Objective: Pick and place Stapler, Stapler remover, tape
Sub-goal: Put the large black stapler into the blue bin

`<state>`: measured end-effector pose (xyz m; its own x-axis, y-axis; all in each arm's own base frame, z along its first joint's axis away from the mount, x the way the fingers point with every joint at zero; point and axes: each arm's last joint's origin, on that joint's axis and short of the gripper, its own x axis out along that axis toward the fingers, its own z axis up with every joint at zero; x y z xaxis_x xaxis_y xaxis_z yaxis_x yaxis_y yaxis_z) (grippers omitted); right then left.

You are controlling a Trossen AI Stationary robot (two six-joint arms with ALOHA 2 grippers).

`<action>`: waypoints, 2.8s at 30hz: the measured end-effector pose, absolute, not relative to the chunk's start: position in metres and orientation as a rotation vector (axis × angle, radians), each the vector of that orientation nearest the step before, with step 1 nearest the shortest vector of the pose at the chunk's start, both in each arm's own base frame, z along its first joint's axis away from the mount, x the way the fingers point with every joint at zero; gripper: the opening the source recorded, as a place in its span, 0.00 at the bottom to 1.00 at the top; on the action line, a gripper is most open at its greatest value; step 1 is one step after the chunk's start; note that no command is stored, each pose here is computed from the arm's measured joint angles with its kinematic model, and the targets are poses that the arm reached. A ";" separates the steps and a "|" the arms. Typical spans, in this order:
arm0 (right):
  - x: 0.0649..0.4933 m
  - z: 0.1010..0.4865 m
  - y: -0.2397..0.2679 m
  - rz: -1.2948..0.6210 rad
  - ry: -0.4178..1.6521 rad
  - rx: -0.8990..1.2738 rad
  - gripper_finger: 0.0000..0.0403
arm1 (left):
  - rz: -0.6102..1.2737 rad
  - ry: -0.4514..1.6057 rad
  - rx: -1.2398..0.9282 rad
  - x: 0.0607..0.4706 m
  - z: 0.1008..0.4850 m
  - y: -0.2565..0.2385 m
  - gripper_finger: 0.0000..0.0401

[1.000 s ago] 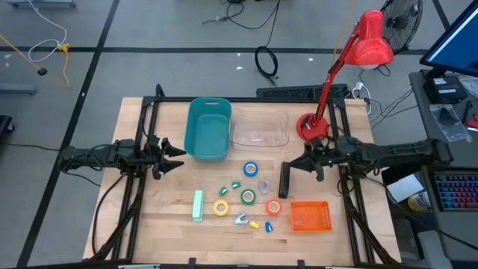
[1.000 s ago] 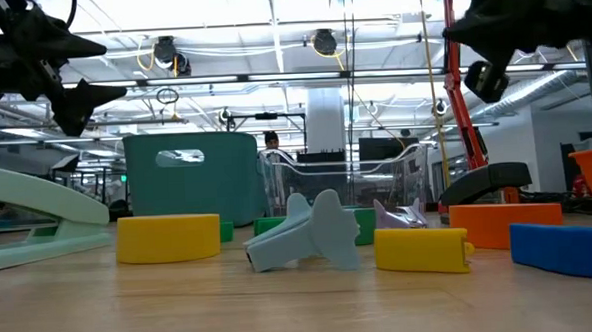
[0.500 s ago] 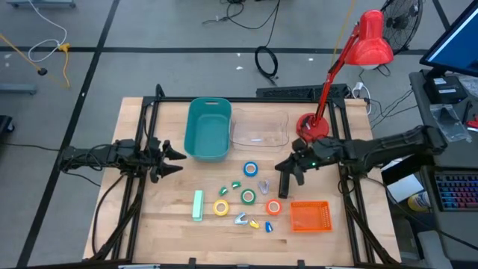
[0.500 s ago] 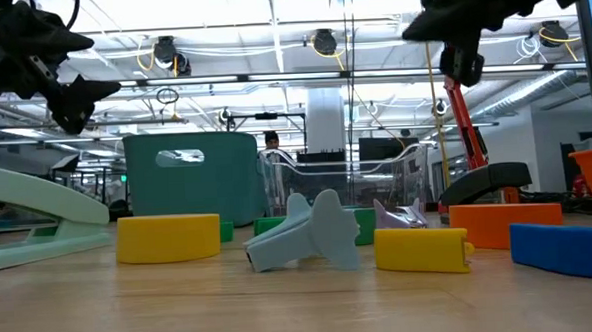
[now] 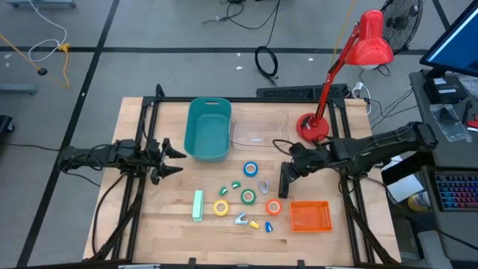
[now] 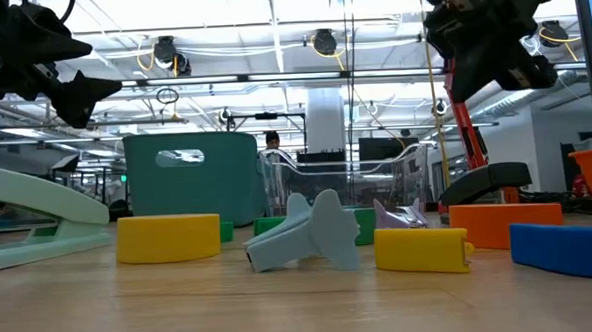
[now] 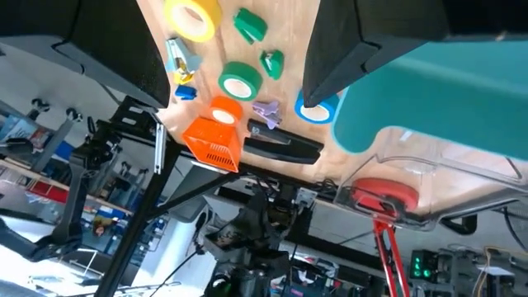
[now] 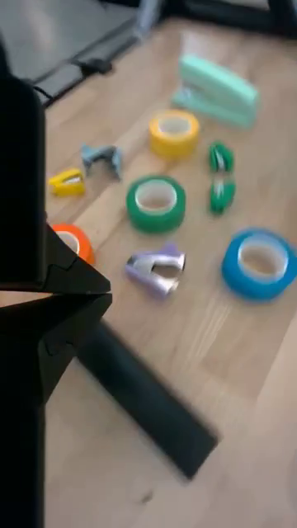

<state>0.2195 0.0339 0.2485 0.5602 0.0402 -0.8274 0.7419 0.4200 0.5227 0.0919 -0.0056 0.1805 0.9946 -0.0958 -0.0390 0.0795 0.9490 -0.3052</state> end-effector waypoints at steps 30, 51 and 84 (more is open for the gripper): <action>0.218 0.237 0.036 -0.681 0.989 1.273 0.01 | -0.073 0.096 -0.317 0.092 0.176 -0.005 0.70; 0.218 0.237 0.036 -0.697 0.981 1.295 0.45 | -0.073 0.096 -0.317 0.092 0.176 -0.005 0.70; 0.275 0.255 0.056 -0.920 1.203 1.188 0.56 | -0.070 0.114 -0.318 0.092 0.174 -0.005 0.70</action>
